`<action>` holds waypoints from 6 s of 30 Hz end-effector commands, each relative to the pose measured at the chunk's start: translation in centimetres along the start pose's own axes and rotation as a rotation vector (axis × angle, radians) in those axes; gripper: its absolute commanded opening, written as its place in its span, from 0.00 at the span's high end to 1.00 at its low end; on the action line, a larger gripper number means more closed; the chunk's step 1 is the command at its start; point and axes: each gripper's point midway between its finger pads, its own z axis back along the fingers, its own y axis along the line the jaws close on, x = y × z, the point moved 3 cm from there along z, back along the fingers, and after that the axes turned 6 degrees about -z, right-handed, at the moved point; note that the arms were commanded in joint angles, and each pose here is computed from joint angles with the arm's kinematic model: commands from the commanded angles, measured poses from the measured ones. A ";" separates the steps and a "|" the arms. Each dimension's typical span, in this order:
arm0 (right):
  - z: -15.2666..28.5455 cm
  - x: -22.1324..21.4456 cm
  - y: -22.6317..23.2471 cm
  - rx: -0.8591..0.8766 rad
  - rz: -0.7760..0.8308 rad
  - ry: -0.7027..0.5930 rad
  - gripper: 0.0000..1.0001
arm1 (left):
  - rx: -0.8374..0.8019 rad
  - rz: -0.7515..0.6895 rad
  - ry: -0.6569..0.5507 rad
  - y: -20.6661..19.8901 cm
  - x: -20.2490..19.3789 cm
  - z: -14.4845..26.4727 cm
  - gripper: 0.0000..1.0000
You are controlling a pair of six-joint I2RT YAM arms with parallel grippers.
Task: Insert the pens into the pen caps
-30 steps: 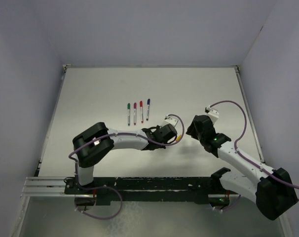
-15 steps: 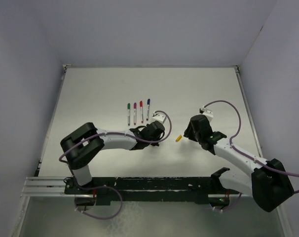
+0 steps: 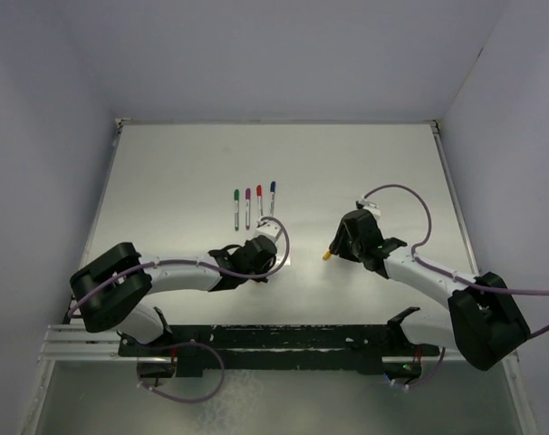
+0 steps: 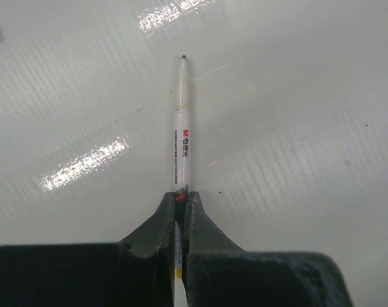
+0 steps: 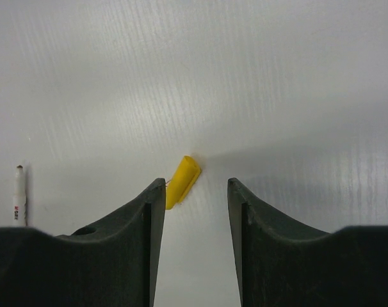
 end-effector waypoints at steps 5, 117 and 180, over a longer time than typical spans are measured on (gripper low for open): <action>-0.3 0.6 2.7 0.058 0.002 0.023 0.56 | -0.034 -0.001 -0.025 -0.1 0.6 1.5 1.00; -0.2 -2.3 5.7 -0.183 0.509 0.249 0.54 | 0.020 0.002 -0.104 1.2 1.8 3.1 1.00; 14.7 13.5 14.7 0.670 0.192 -0.596 1.00 | -0.379 -0.001 -0.683 -4.7 14.5 10.1 1.00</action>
